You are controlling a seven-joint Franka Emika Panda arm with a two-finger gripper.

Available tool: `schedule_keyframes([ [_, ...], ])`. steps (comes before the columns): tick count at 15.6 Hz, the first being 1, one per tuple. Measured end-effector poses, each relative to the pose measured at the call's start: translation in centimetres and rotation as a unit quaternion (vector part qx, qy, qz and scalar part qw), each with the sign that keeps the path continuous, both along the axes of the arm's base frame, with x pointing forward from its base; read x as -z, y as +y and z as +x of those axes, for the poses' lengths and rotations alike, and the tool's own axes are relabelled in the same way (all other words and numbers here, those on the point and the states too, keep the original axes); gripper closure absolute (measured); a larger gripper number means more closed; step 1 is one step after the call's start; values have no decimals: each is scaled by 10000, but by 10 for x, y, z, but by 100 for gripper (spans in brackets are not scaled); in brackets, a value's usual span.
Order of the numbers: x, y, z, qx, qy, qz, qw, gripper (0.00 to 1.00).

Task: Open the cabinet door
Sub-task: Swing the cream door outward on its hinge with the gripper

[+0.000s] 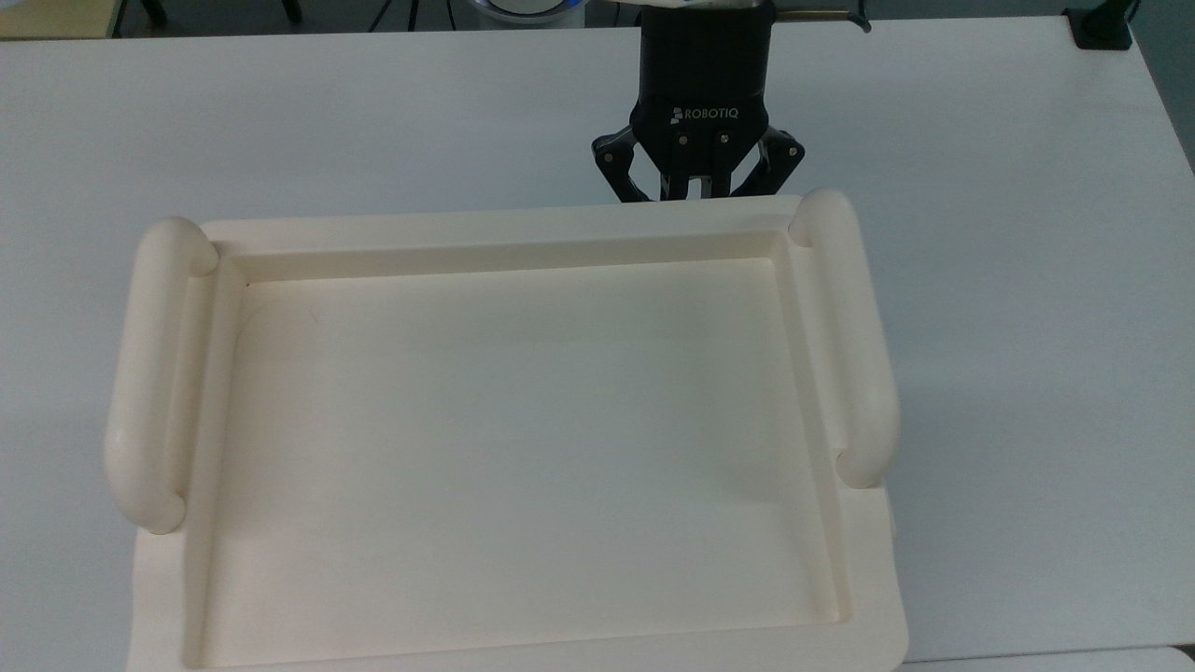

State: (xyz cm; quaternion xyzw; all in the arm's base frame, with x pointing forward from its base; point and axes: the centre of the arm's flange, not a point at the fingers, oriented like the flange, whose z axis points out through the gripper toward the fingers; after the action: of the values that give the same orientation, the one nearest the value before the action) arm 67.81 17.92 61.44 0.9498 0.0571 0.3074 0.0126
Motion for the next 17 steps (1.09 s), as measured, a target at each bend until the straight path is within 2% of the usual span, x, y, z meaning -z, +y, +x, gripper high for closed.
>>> schedule_keyframes([
  [6, -9, -3, -19, 30, 549, -120, 9984, 85],
  [9, -14, -14, -36, 94, 1088, -265, 9937, 79],
  [12, -16, -36, -58, 210, 1859, -480, 9812, 58],
  [14, -26, -49, -75, 112, 2211, -570, 9735, 37],
  [15, -36, -55, -83, 63, 2287, -532, 9720, 27],
  [17, -60, -63, -97, 6, 2186, -419, 9749, 8],
])
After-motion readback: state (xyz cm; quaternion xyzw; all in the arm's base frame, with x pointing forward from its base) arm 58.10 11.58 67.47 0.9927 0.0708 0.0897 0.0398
